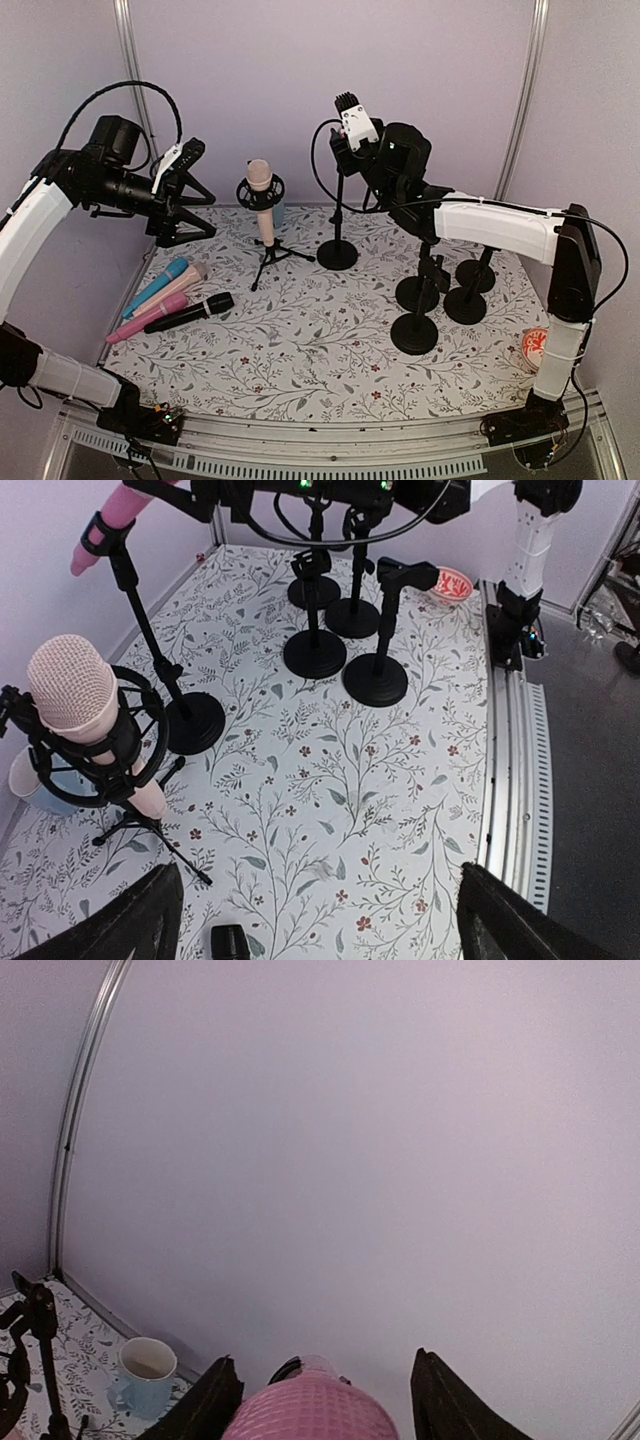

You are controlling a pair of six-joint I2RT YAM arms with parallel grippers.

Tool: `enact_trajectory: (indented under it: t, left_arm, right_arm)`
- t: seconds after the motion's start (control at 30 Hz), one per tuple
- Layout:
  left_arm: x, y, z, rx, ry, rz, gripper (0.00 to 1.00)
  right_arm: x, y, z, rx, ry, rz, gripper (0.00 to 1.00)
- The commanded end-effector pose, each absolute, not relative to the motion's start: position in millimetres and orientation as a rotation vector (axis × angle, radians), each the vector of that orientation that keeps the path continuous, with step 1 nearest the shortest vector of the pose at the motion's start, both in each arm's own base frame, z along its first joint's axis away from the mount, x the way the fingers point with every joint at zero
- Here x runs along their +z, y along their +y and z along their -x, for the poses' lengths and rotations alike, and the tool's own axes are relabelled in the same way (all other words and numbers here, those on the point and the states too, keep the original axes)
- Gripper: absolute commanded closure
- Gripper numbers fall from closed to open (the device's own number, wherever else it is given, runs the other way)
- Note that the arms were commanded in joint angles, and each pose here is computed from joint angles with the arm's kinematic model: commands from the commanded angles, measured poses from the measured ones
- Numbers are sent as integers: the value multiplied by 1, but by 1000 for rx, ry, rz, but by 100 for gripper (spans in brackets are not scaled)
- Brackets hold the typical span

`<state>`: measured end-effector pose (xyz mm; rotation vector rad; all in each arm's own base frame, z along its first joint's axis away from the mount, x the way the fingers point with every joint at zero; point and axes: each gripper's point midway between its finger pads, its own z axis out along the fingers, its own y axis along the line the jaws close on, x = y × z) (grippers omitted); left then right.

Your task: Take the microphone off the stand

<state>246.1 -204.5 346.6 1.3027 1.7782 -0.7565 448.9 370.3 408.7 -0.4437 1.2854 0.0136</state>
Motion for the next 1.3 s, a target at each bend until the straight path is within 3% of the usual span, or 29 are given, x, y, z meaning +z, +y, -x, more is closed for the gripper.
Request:
enact_trajectory:
  t: [0.0, 0.13, 0.27, 0.73, 1.03, 1.27]
  left_arm:
    - [352, -204, -244, -775, 1769, -1296, 4]
    - [352, -205, -246, -784, 1767, -1297, 4]
    - [355, -208, -246, -807, 1757, -1294, 4]
    - [354, -211, -245, -847, 1755, -1270, 5]
    - [351, -220, -241, -923, 1749, -1244, 9]
    - [349, -239, -240, -1005, 1737, -1236, 14]
  right_arm:
    - [434, 364, -446, -20, 1208, 415, 53]
    - [457, 354, -434, -27, 1162, 402, 76]
    - [486, 341, -417, 8, 1117, 388, 86]
    - [507, 353, -329, 316, 1070, 483, 91]
    - [501, 379, -268, 523, 1067, 528, 99]
    - [502, 400, -231, 562, 1028, 505, 100]
